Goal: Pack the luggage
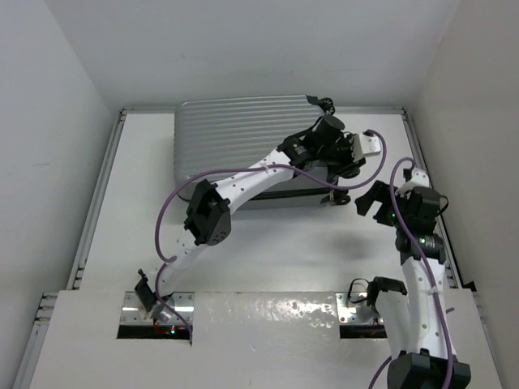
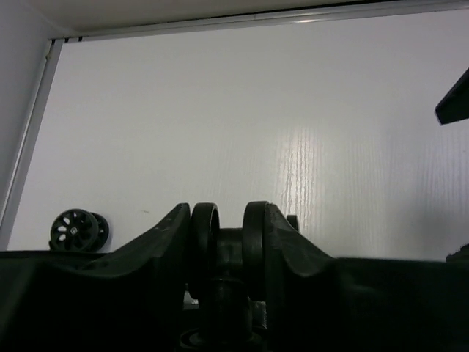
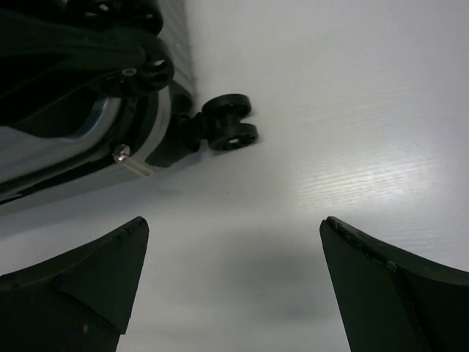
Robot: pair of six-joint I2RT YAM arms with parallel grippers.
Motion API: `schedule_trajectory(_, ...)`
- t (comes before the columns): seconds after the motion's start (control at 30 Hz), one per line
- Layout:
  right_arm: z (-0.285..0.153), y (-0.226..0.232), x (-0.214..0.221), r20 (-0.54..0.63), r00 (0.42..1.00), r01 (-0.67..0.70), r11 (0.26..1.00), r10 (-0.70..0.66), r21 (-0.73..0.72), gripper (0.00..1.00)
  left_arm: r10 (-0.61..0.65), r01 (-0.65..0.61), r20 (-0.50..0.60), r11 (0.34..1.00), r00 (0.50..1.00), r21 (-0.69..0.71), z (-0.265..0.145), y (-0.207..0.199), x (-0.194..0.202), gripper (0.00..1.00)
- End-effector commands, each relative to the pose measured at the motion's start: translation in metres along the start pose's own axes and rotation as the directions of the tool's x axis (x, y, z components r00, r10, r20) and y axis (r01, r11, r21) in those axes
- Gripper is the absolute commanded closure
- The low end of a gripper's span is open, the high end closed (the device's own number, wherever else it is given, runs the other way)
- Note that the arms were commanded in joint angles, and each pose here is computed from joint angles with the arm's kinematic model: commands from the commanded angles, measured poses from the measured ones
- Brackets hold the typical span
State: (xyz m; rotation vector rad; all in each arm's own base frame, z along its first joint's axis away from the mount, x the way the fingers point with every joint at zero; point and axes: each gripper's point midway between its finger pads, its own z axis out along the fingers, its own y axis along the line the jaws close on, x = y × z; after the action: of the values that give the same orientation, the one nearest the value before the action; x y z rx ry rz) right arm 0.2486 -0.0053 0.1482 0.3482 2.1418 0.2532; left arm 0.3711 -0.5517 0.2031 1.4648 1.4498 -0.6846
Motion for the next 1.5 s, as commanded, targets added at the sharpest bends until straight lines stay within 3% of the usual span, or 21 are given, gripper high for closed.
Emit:
schedule_trajectory(0.0, 0.010, 0.028, -0.009, 0.130, 0.991, 0.012, 0.982, 0.014, -0.190, 0.01, -0.020, 0.025, -0.102, 0.998, 0.995, 0.055, -0.013, -0.006, 0.028, 1.00)
schedule_trajectory(0.07, 0.019, 0.038, -0.005, 0.205, 0.978, 0.015, 0.959, 0.046, -0.284, 0.03, -0.037, 0.038, -0.082, 0.999, 0.996, 0.001, -0.033, 0.021, 0.020, 1.00)
schedule_trajectory(0.13, 0.025, 0.045, 0.000, 0.239, 0.965, -0.018, 0.935, 0.109, -0.353, 0.39, -0.082, 0.077, -0.045, 0.992, 0.996, -0.104, -0.073, 0.070, 0.011, 1.00)
schedule_trajectory(0.2, 0.035, 0.050, 0.016, 0.270, 0.956, 0.000, 0.919, 0.115, -0.394, 0.65, -0.055, 0.047, -0.035, 0.979, 0.998, -0.198, -0.111, 0.102, -0.001, 1.00)
schedule_trajectory(0.27, 0.040, 0.073, 0.030, 0.305, 0.952, 0.124, 0.895, 0.014, -0.428, 0.70, 0.007, -0.009, -0.009, 0.972, 1.000, -0.233, -0.142, 0.105, -0.028, 1.00)
schedule_trajectory(0.3, 0.046, 0.079, 0.041, 0.295, 0.954, 0.173, 0.890, -0.046, -0.421, 0.71, 0.013, -0.015, -0.010, 0.977, 1.000, -0.215, -0.143, 0.099, -0.025, 1.00)
schedule_trajectory(0.37, 0.046, 0.102, 0.039, 0.393, 0.906, 0.326, 0.851, -0.157, -0.412, 0.63, 0.028, -0.020, 0.041, 0.985, 0.999, -0.171, -0.150, 0.085, -0.041, 1.00)
schedule_trajectory(0.43, 0.051, 0.104, 0.041, 0.402, 0.906, 0.311, 0.855, -0.134, -0.415, 0.58, 0.048, -0.039, 0.054, 0.986, 0.997, -0.160, -0.154, 0.074, -0.051, 1.00)
schedule_trajectory(0.47, 0.046, 0.110, 0.033, 0.461, 0.881, 0.326, 0.840, -0.104, -0.434, 0.54, 0.050, -0.041, 0.055, 0.987, 0.997, -0.154, -0.152, 0.071, -0.052, 1.00)
schedule_trajectory(0.57, 0.048, 0.124, 0.033, 0.448, 0.888, 0.334, 0.815, -0.103, -0.474, 0.44, 0.047, -0.038, 0.054, 0.986, 0.997, -0.160, -0.149, 0.074, -0.050, 1.00)
schedule_trajectory(0.63, 0.055, 0.125, 0.029, 0.456, 0.883, 0.333, 0.834, -0.111, -0.440, 0.41, 0.041, -0.034, 0.039, 0.984, 0.998, -0.173, -0.145, 0.079, -0.045, 1.00)
schedule_trajectory(0.83, 0.054, 0.162, 0.034, 0.481, 0.872, 0.363, 0.780, -0.091, -0.511, 0.43, 0.038, -0.021, 0.071, 0.975, 0.997, -0.222, -0.136, 0.094, -0.050, 1.00)
schedule_trajectory(1.07, 0.062, 0.174, 0.018, 0.543, 0.833, 0.382, 0.823, -0.108, -0.421, 0.35, 0.022, -0.001, 0.093, 0.976, 0.995, -0.216, -0.129, 0.097, -0.050, 1.00)
schedule_trajectory(1.2, 0.078, 0.174, 0.009, 0.546, 0.832, 0.346, 0.862, -0.099, -0.370, 0.38, 0.003, 0.018, 0.097, 0.977, 0.995, -0.214, -0.127, 0.098, -0.045, 1.00)
schedule_trajectory(1.33, 0.089, 0.182, -0.001, 0.542, 0.834, 0.339, 0.871, -0.103, -0.355, 0.50, 0.005, 0.017, 0.100, 0.977, 0.995, -0.213, -0.126, 0.098, -0.046, 1.00)
schedule_trajectory(1.43, 0.093, 0.185, 0.004, 0.525, 0.844, 0.346, 0.862, -0.114, -0.370, 0.66, 0.013, 0.012, 0.111, 0.975, 0.994, -0.220, -0.127, 0.101, -0.049, 1.00)
schedule_trajectory(1.47, 0.092, 0.186, 0.004, 0.530, 0.841, 0.349, 0.859, -0.111, -0.374, 0.82, 0.019, 0.008, 0.116, 0.974, 0.993, -0.225, -0.128, 0.102, -0.051, 1.00)
